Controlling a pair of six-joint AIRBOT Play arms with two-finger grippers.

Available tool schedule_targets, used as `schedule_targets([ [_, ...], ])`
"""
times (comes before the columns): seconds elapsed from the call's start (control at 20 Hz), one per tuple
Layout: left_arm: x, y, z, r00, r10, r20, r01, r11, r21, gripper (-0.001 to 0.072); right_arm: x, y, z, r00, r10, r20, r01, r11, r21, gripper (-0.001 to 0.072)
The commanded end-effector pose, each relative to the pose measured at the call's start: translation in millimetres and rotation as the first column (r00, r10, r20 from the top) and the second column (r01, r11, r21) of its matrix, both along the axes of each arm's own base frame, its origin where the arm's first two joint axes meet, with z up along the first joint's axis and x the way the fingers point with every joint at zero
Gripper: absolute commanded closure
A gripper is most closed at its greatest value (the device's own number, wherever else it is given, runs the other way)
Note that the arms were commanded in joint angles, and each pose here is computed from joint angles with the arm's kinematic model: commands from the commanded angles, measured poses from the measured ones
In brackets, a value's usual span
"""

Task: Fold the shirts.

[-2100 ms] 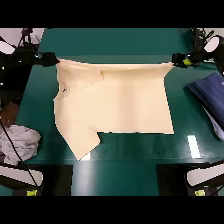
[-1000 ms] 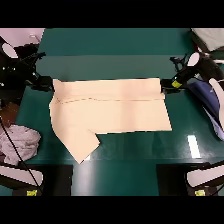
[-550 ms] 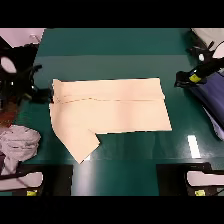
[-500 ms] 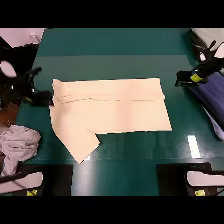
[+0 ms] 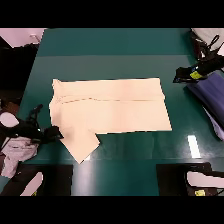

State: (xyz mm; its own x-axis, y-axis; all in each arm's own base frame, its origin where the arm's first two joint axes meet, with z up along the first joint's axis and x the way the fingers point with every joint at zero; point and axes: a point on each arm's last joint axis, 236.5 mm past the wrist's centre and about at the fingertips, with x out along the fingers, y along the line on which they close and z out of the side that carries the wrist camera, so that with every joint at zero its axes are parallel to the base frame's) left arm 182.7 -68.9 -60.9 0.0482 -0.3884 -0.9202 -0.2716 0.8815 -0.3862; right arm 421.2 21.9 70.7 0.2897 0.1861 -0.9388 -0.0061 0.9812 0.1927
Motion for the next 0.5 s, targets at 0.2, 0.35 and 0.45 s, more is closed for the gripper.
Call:
schedule_targets([
  [0.2,-2,-18,-22,0.991,0.132,0.018,-0.13,0.988,-0.085,0.0247,1,3,1,1.0,0.01,0.008,-0.01,1.0,0.006,0.0335],
  [0.35,-3,-19,-28,0.989,0.146,0.007,-0.145,0.985,-0.09,0.0263,1,3,1,1.0,0.018,0.01,-0.018,1.0,0.003,0.0336],
  [0.45,3,-18,-28,0.987,0.161,0.028,-0.158,0.983,-0.089,0.0411,0,3,1,1.0,0.02,0.008,-0.02,1.0,0.003,0.0338],
])
